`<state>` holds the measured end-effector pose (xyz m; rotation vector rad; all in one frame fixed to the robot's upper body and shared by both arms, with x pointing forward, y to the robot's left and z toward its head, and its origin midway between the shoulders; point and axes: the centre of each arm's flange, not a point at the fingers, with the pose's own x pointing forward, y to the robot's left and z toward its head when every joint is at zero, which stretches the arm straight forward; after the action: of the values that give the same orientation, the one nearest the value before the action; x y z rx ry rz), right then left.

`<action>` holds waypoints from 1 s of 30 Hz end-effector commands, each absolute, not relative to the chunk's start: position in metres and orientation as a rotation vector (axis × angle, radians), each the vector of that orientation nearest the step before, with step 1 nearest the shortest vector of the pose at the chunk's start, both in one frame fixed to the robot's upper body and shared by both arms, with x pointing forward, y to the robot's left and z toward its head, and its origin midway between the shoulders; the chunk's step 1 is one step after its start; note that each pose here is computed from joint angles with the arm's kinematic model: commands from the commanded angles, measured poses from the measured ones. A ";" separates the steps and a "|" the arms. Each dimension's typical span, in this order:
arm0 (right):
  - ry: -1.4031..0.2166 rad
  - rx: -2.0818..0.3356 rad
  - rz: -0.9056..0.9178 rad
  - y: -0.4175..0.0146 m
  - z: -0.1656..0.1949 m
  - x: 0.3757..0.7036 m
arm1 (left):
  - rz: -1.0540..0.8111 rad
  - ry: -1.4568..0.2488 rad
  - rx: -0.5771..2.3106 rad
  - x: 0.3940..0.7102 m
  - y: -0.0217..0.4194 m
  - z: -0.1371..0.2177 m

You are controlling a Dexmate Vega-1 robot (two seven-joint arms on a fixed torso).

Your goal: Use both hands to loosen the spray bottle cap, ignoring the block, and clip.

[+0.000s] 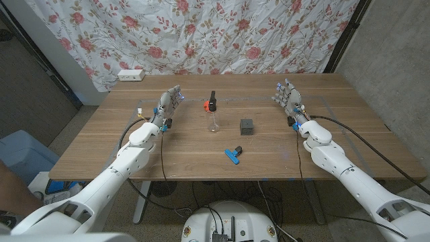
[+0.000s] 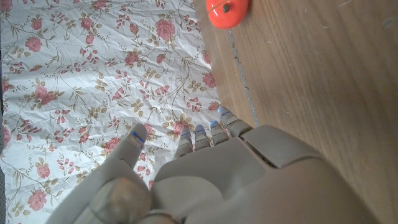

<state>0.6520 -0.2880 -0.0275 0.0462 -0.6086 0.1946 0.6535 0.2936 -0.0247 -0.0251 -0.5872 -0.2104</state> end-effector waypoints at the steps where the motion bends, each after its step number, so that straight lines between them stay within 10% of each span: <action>1: -0.619 0.053 0.174 -0.281 -0.034 0.652 | -0.239 -0.569 0.009 0.657 0.295 -0.021; 30: -0.612 0.002 0.156 -0.299 -0.031 0.636 | -0.293 -0.607 0.129 0.629 0.290 -0.032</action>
<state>0.6472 -0.2878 -0.0306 0.0296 -0.6217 0.1562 0.6430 0.2909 -0.0294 0.0676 -0.5502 -0.2485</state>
